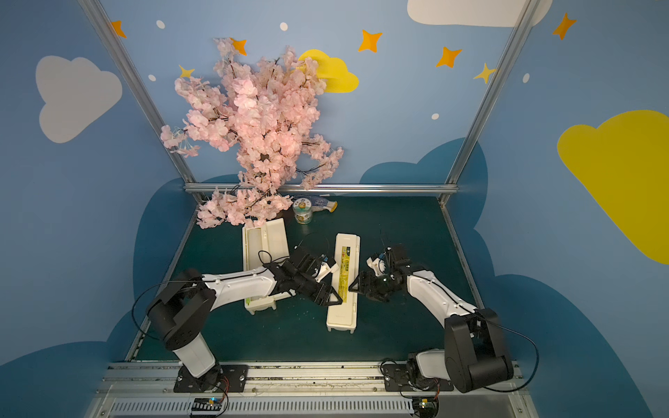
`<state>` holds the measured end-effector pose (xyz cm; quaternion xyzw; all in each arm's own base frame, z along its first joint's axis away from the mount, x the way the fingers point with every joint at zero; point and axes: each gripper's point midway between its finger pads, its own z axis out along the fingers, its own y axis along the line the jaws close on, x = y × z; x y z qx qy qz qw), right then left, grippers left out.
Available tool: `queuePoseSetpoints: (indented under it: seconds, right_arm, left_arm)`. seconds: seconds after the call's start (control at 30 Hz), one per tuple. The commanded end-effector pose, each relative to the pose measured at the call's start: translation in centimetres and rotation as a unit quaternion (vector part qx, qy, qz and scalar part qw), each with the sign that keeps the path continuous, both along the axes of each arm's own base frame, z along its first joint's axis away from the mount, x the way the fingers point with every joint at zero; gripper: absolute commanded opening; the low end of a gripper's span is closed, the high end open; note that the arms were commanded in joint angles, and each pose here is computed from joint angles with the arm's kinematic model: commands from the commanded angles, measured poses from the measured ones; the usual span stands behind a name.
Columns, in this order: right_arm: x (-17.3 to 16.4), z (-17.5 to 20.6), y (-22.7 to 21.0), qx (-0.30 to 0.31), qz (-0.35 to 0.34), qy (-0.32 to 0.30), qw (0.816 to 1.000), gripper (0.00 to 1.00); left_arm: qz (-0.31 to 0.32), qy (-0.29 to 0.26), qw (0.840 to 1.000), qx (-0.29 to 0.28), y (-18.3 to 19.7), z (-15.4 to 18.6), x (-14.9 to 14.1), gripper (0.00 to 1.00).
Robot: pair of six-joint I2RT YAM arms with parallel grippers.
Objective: Put plastic wrap rolls into dispensers
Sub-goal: Close the lid on the plastic wrap cutting box.
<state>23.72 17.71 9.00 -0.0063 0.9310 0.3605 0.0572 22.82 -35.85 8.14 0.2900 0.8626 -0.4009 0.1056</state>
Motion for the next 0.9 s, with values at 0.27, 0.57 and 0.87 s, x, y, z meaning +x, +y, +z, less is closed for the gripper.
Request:
queuePoseSetpoints:
  seconds: [0.27,0.57,0.87]
  right_arm:
    - [8.3,1.6,-0.1,0.043,-0.017,-0.044,0.998,0.90]
    - [13.5,1.2,1.5,0.094,-0.022,-0.053,0.994,0.89]
    - [15.9,-0.6,3.2,0.134,-0.005,-0.015,0.991,0.75]
  left_arm:
    - [0.059,-0.074,0.995,0.010,1.4,2.6,8.2,0.76]
    - [0.101,-0.073,0.992,-0.038,-0.4,3.6,16.7,0.71]
    - [0.106,-0.043,0.992,-0.055,-1.5,1.5,19.4,0.61]
